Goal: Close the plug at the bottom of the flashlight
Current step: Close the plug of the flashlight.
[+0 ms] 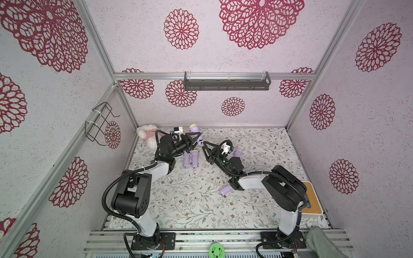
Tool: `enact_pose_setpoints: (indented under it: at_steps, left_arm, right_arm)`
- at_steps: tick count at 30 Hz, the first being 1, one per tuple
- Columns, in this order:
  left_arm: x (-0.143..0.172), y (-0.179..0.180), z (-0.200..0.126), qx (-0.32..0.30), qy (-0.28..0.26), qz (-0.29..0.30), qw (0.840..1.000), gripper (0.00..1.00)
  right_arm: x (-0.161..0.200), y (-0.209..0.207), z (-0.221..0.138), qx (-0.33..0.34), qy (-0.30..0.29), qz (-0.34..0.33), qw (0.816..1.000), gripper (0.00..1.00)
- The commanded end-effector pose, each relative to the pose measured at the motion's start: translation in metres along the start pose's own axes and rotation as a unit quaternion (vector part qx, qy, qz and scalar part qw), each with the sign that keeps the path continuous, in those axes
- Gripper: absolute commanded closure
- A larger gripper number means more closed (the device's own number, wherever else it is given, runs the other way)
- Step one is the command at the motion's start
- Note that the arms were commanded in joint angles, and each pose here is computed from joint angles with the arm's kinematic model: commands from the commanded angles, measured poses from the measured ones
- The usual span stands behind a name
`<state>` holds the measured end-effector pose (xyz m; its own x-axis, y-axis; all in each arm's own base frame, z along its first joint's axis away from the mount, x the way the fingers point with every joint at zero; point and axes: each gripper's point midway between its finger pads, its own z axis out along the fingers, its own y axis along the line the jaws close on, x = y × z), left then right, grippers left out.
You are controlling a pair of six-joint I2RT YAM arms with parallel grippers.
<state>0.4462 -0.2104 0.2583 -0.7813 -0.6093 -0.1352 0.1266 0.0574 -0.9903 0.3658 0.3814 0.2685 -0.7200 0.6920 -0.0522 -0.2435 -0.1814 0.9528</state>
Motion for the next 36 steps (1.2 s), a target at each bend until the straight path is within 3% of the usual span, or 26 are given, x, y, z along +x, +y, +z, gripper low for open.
enact_pose_setpoints:
  at_steps: [1, 7, 36]
  left_arm:
    - [-0.003, -0.002, -0.001, 0.012, -0.002, 0.003, 1.000, 1.00]
    - [-0.003, -0.002, -0.001, 0.011, -0.003, 0.004, 1.000, 1.00]
    - [-0.001, 0.000, 0.000, 0.009, -0.001, 0.003, 1.000, 1.00]
  right_arm:
    - [-0.001, 0.024, 0.006, -0.043, -0.007, -0.001, 0.999, 0.45]
    - [0.000, 0.020, 0.010, -0.037, -0.006, -0.006, 0.999, 0.52]
    - [0.000, 0.019, 0.016, -0.033, -0.017, -0.024, 0.999, 0.59]
